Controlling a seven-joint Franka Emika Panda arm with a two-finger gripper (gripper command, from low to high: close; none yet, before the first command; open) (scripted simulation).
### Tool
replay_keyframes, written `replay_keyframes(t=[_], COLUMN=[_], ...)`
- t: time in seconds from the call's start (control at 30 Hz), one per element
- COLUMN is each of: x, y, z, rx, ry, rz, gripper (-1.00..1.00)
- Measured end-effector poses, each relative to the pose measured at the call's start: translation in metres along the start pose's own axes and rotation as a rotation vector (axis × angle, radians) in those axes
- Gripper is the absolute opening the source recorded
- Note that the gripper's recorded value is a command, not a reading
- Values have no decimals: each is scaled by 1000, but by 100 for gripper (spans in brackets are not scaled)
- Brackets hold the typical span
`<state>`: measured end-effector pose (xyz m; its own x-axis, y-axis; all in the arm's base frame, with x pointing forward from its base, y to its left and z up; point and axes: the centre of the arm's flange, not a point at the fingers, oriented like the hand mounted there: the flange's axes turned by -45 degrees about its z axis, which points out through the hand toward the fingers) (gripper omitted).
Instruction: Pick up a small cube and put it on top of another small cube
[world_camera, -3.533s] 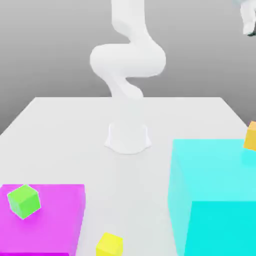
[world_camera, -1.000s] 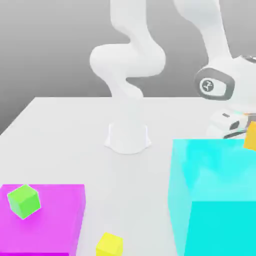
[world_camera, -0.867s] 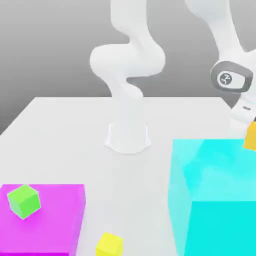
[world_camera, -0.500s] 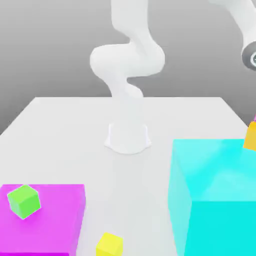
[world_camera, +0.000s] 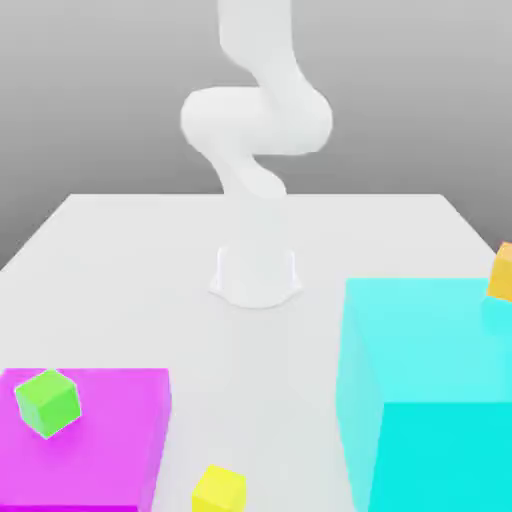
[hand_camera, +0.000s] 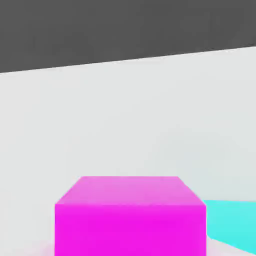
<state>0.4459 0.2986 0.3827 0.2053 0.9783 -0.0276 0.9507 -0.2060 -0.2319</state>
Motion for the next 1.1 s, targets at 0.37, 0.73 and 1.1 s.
replay_keyframes(t=[0.37,0.73,1.1], x=[-379,-529,-538], y=[138,104,114], z=[14,56,114], rx=[-137,-141,-123], ry=[-66,159,250], rz=[972,1794,1968], gripper=[-100,-100,100])
